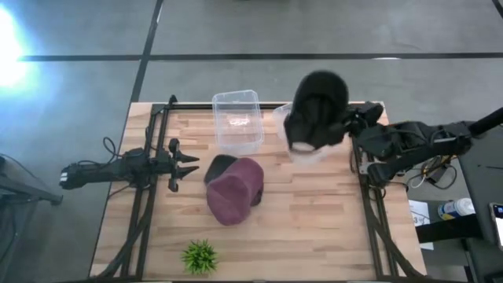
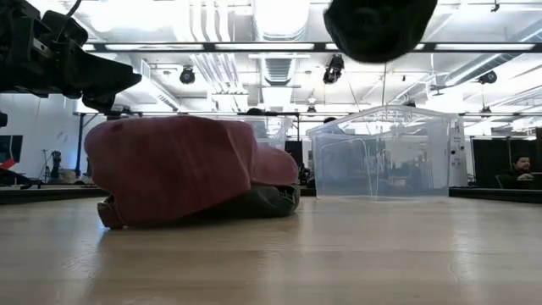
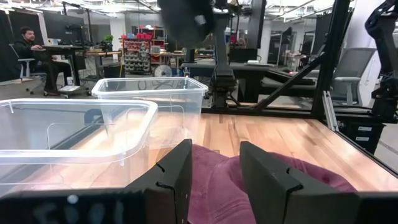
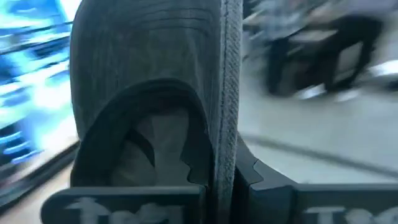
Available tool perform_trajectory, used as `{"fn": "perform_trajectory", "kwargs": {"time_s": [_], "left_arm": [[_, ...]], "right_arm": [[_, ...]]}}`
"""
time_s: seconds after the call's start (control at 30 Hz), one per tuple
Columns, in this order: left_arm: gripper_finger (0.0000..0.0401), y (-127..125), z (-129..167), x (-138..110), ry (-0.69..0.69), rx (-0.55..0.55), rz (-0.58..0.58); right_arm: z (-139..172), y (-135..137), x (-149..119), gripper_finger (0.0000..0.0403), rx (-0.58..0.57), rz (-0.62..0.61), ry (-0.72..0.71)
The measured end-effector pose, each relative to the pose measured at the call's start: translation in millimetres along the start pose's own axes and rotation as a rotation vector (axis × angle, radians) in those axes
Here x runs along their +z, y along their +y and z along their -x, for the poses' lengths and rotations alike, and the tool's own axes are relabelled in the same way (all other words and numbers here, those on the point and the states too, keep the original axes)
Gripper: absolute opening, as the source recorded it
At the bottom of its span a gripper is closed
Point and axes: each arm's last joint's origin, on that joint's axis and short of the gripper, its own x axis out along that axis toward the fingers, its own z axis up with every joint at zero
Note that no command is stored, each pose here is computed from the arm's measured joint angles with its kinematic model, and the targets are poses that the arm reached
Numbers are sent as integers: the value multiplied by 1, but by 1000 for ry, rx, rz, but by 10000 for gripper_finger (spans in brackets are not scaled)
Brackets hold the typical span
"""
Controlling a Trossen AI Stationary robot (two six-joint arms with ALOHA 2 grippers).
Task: Pick & Place hat
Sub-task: Put the right black cap into the right transparent bin
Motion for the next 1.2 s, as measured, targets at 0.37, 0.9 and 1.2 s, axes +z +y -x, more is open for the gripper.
{"fn": "perform_trajectory", "kwargs": {"time_s": [0.37, 0.9, 1.2], "left_arm": [[128, 0, 0, 0, 0, 0, 0], [128, 0, 0, 0, 1, 0, 0], [128, 0, 0, 0, 0, 0, 0]], "right_arm": [[-93, 8, -47, 13, -360, 146, 160], [-163, 25, -118, 21, -376, 284, 604], [-170, 30, -141, 86, -320, 234, 824]]}}
